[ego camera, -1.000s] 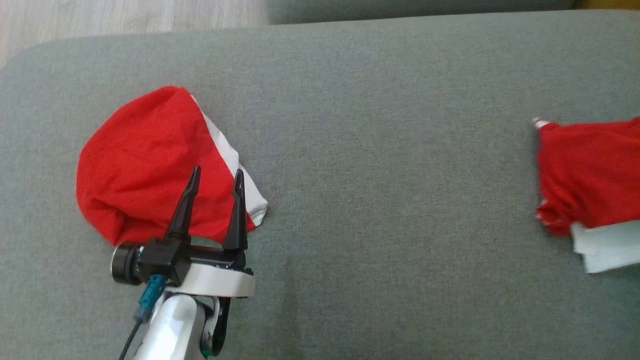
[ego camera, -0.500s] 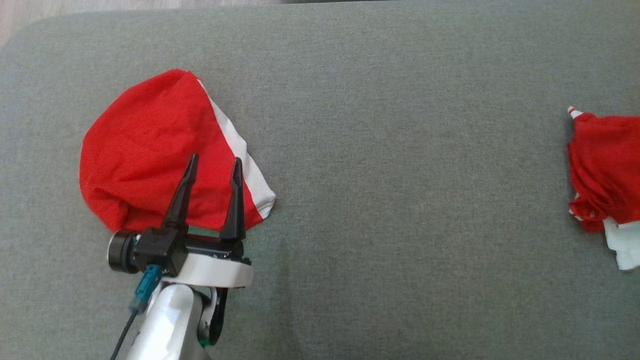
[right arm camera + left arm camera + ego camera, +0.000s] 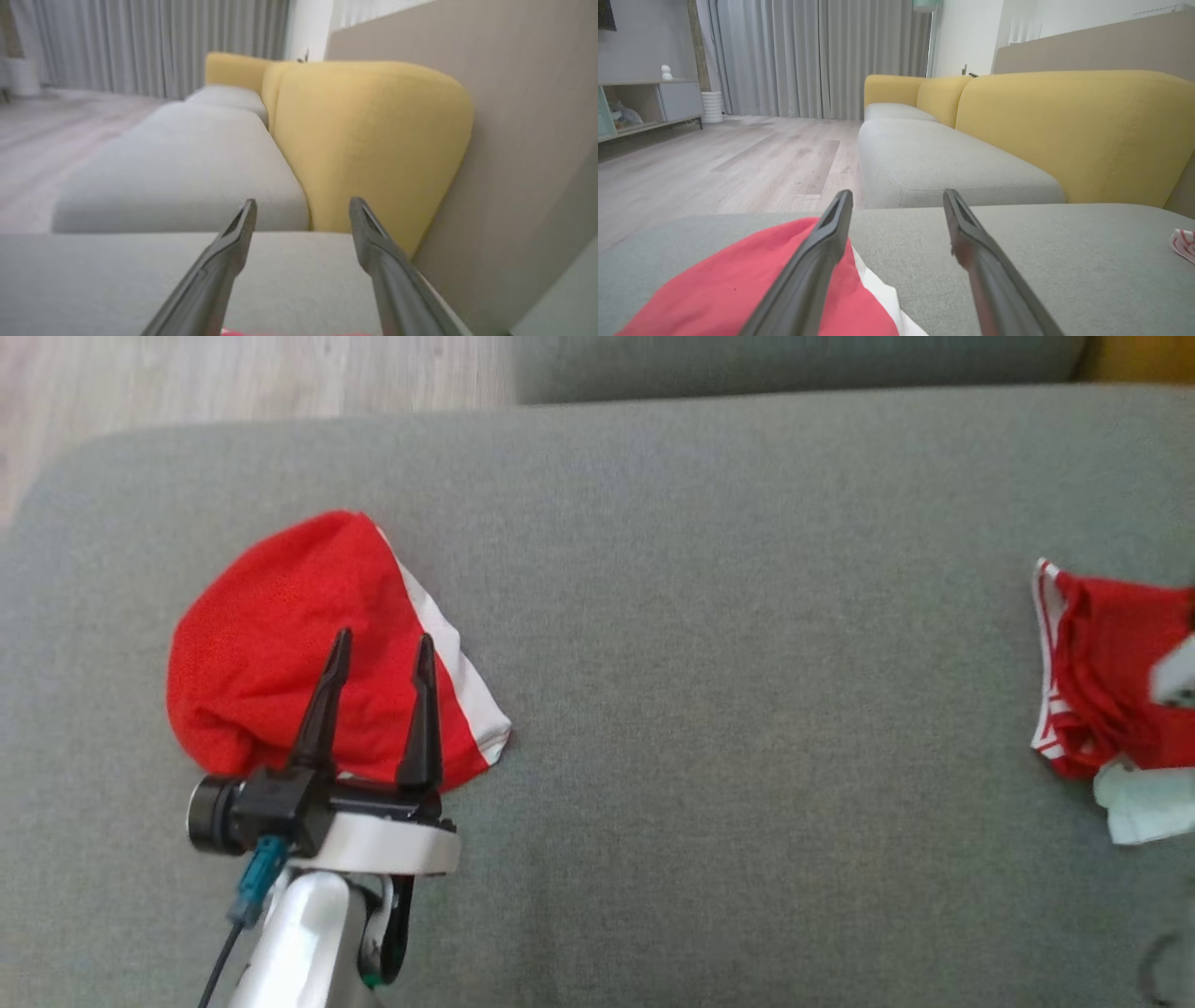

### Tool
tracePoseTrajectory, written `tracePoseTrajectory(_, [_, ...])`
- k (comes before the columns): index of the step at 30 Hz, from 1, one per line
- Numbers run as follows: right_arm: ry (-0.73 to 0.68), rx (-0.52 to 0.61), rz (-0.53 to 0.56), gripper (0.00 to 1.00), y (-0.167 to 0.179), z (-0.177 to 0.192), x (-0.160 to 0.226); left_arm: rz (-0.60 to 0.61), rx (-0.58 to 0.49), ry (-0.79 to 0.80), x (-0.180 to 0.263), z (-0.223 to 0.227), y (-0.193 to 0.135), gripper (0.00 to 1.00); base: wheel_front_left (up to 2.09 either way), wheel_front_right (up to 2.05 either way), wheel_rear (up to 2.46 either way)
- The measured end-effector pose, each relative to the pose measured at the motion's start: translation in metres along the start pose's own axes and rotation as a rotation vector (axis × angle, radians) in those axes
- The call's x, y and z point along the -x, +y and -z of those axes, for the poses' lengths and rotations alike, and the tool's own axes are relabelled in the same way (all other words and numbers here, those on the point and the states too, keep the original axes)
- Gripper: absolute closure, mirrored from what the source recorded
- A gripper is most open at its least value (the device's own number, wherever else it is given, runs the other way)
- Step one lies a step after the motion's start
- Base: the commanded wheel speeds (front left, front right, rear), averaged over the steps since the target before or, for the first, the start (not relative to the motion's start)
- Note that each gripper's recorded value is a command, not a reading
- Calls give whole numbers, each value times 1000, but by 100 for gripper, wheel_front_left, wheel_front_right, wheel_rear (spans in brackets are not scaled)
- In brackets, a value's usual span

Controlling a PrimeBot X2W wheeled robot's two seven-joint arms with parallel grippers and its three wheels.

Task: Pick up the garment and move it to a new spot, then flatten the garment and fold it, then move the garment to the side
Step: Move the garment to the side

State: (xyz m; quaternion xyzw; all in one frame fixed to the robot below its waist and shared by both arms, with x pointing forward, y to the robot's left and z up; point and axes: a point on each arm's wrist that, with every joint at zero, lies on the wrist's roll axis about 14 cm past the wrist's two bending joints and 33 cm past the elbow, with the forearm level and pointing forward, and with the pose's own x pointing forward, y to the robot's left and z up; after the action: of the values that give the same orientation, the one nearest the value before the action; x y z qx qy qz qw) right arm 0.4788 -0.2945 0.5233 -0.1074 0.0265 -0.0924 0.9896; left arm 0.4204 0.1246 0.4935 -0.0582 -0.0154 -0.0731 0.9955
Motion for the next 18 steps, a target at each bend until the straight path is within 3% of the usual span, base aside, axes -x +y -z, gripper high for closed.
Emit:
tracePoseTrajectory(5, [-159,-168,-71,0,40,-44,27,-22,11,-46,17,-18,2,0,0,0,0])
tracePoseTrajectory(11, [-227,-288,-155,0,67,-56,67,-35,28,-34,40,-14,1,0,0,0,0])
tracePoseTrajectory(18, [-86,-396,-261,0,108,2,111,-45,51,-28,51,-12,2,0,0,0,0])
